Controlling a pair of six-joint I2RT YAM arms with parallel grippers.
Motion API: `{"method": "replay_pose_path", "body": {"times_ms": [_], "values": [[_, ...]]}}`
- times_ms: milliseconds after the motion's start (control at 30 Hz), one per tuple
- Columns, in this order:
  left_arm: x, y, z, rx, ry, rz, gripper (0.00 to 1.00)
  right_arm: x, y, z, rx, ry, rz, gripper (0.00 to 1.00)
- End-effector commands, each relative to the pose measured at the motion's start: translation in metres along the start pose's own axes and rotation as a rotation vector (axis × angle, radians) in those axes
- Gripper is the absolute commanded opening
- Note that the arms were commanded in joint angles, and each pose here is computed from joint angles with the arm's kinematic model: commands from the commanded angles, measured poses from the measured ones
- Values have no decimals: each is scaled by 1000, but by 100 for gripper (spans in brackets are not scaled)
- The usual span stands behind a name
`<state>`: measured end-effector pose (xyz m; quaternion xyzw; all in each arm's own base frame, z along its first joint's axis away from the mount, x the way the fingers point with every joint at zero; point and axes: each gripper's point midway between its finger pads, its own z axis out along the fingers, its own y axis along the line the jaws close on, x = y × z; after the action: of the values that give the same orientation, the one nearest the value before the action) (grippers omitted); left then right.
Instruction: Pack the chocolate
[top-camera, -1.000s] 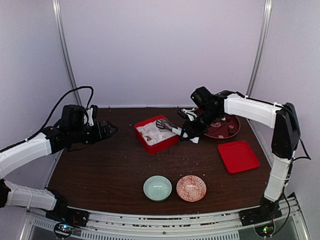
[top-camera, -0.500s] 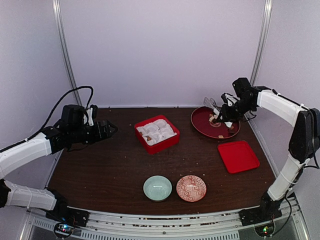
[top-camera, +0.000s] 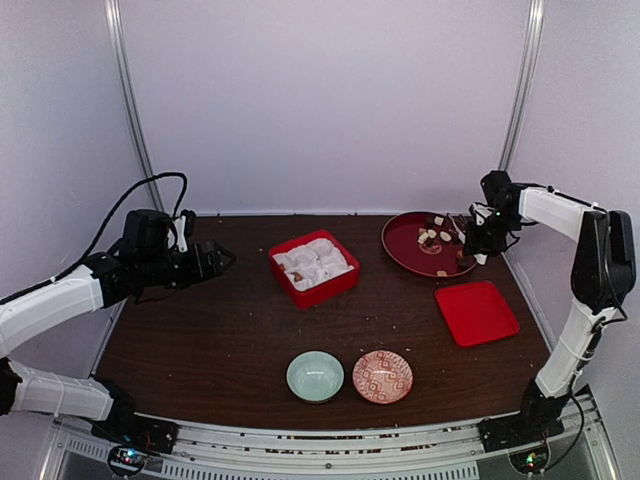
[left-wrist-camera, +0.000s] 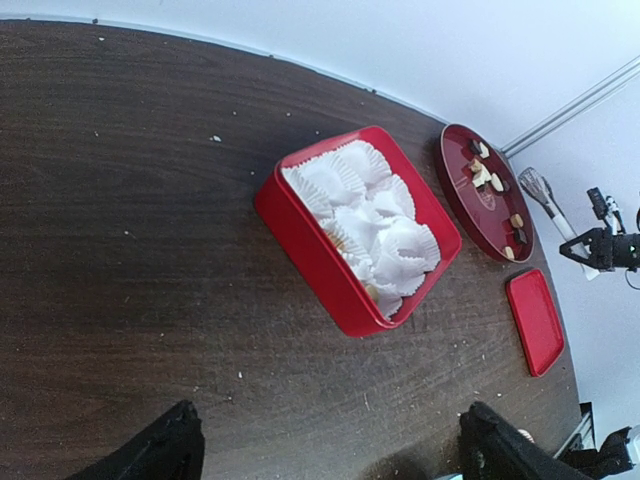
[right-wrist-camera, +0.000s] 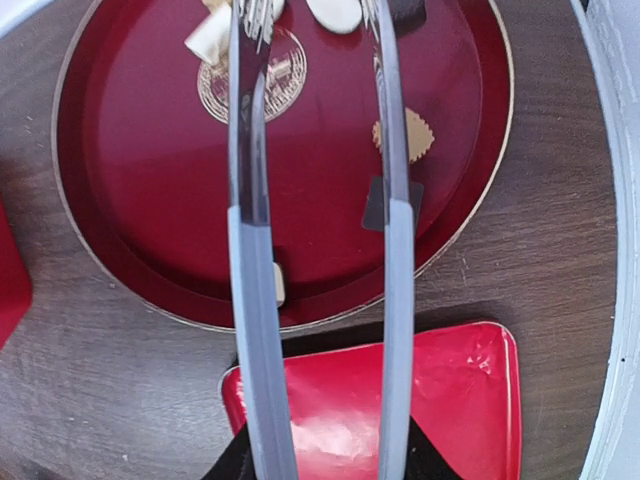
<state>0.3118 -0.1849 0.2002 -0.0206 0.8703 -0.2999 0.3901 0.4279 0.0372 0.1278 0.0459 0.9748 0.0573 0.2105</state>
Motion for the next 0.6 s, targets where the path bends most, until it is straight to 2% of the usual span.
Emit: {"method": "replay_pose_path", "body": {"times_ms": [0, 567], "values": [[-9, 0, -2, 3, -31, 14, 91, -11, -11, 11, 54, -5, -30, 34], [-9, 1, -1, 2, -26, 11, 91, -27, -19, 46, 67, 48, -33, 35]]}}
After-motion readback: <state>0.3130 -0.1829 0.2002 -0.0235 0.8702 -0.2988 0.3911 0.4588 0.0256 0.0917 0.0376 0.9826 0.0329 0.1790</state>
